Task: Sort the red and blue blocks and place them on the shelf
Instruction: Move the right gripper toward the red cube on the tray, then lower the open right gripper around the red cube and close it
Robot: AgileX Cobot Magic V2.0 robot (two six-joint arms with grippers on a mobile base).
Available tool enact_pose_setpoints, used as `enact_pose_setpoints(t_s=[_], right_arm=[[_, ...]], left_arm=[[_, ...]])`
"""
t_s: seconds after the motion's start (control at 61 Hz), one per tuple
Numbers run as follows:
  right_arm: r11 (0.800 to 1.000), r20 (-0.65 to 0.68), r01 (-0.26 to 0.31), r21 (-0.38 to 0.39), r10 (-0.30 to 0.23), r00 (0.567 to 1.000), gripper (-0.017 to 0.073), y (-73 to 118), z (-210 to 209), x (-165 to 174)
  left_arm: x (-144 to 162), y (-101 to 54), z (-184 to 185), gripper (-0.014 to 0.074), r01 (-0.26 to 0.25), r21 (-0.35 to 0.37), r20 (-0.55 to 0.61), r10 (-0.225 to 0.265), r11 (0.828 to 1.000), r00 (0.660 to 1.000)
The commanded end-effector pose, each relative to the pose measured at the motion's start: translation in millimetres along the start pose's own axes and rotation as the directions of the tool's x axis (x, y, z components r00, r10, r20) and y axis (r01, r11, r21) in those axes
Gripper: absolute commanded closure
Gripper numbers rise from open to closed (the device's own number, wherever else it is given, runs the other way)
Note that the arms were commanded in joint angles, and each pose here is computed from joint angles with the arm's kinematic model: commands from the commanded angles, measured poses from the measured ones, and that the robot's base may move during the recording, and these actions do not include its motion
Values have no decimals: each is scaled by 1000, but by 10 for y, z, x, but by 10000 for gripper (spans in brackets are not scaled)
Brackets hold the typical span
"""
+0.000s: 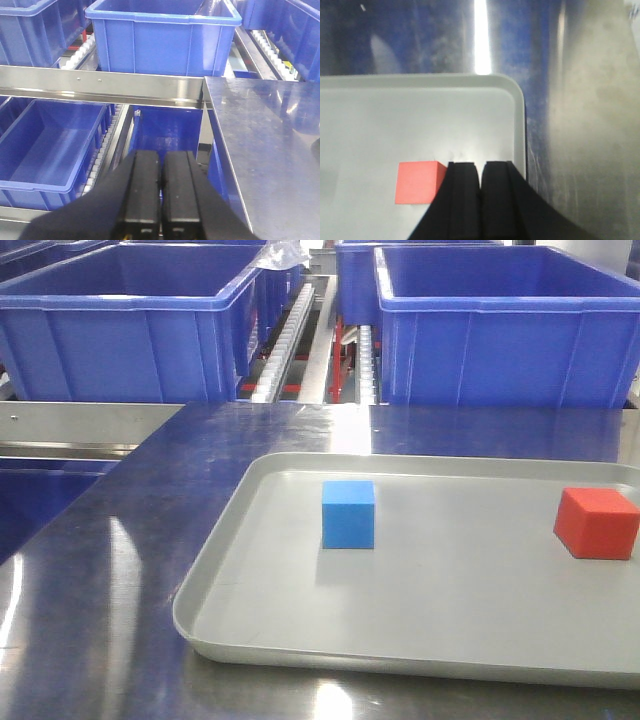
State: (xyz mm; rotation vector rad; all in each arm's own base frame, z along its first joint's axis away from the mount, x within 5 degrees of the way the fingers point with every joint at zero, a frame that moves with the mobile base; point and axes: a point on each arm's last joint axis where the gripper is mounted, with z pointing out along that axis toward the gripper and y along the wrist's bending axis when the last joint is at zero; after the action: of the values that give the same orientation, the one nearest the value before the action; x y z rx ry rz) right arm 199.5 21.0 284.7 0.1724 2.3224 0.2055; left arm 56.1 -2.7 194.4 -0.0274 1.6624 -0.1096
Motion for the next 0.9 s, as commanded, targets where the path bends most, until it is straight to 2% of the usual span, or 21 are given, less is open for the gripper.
enact_pose_setpoints(t_s=[0.0,0.066,0.197,0.23,0.279,0.541,0.885], right_arm=[[1000,28,0,-4,0,1000,447,48,-38,-221],[1000,8,2,-2,-2,1000,360,64,-23,-261],[1000,1,6,-1,-6,1000,32,80,-6,-305],[1000,0,7,0,-7,1000,-27,79,-5,-304],[1000,-4,8,1,-8,1000,-71,78,-6,-302],[1000,-44,13,4,-13,999,-34,85,-6,-263],[994,-101,88,-66,-95,990,-34,322,99,-178]], left_arm=[[59,-2,12,459,8,13,56,-9,1000,998],[59,-2,12,459,8,13,56,-9,1000,998],[59,-2,12,459,8,13,56,-9,1000,998],[59,-2,12,459,8,13,56,-9,1000,998],[59,-2,12,459,8,13,56,-9,1000,998],[59,-2,12,459,8,13,56,-9,1000,998],[59,-2,12,459,8,13,56,-9,1000,998]])
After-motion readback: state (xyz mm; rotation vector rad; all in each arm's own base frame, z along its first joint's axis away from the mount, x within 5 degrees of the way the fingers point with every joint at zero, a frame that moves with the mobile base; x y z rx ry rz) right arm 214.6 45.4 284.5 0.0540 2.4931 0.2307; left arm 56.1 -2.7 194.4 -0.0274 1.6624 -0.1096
